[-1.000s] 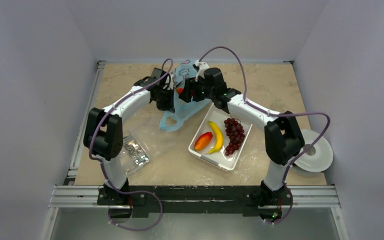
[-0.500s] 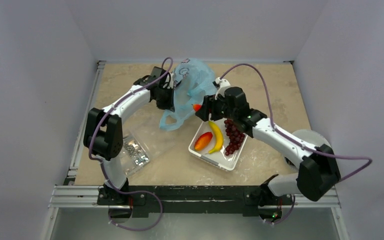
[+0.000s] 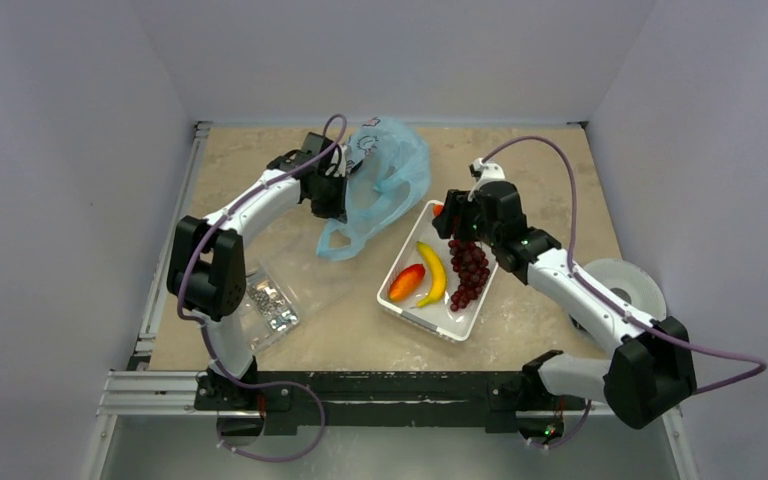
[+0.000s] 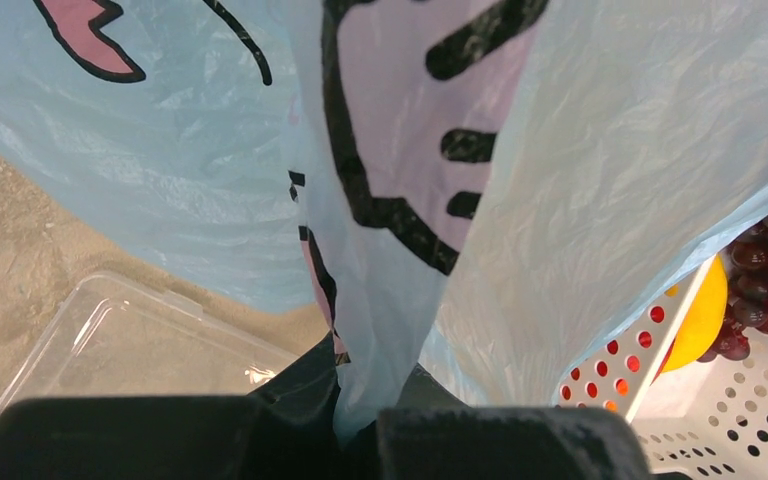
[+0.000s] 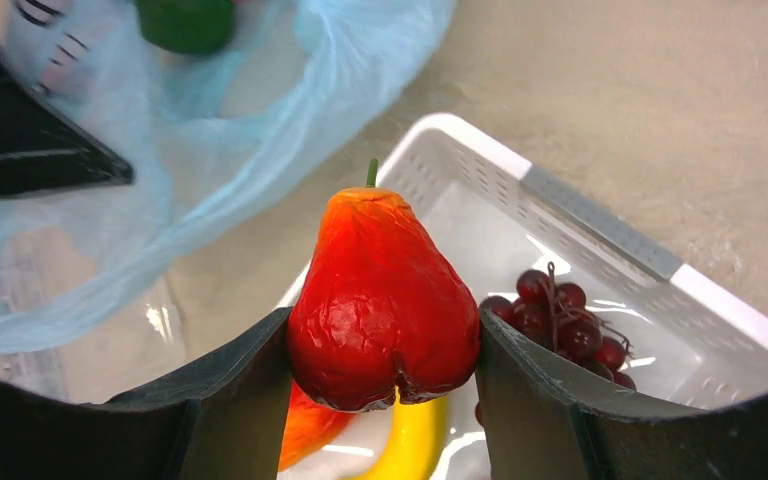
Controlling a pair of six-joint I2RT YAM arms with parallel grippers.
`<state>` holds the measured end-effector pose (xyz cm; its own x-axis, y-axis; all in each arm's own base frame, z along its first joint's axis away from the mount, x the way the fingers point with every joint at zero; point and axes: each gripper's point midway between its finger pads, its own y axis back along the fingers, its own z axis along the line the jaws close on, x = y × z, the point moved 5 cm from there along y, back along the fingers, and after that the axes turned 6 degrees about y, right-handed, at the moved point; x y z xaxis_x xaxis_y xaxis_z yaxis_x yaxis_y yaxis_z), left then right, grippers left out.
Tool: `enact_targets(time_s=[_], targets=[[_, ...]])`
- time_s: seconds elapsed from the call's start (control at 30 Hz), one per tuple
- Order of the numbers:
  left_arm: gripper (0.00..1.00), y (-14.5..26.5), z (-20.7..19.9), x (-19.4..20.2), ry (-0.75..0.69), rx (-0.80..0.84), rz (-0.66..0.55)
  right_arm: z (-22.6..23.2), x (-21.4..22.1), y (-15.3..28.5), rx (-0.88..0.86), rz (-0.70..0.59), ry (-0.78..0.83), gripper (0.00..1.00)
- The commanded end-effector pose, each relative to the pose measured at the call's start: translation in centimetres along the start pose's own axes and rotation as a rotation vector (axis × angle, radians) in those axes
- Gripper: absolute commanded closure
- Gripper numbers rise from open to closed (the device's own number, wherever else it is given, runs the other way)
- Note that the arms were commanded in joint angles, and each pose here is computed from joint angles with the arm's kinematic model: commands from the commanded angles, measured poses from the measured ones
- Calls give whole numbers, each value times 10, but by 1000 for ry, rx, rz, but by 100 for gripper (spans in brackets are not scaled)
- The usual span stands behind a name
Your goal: Take the fake fruits out of the plastic bag
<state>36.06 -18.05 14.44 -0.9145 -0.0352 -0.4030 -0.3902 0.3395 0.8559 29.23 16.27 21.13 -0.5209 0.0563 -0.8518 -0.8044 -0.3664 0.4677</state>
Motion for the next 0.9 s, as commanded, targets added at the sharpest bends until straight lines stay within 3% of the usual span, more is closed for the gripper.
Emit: enact_targets(time_s=[0.0, 0.27, 0.33, 0.67, 0.87], targets=[[100, 17, -12, -18, -32, 32, -74, -13, 19, -7, 51, 85, 11, 100], [100, 20, -12, -18, -34, 29, -83, -14, 40, -39, 26, 216, 44, 99], [100, 21, -13, -19, -32, 36, -82, -19, 40, -48, 60, 217, 58, 83], [100, 22, -13, -19, -36, 38, -86, -15, 36, -66, 36, 220, 64, 34], [100, 23, -13, -20, -37, 38, -93, -17, 33, -60, 51, 209, 73, 22]])
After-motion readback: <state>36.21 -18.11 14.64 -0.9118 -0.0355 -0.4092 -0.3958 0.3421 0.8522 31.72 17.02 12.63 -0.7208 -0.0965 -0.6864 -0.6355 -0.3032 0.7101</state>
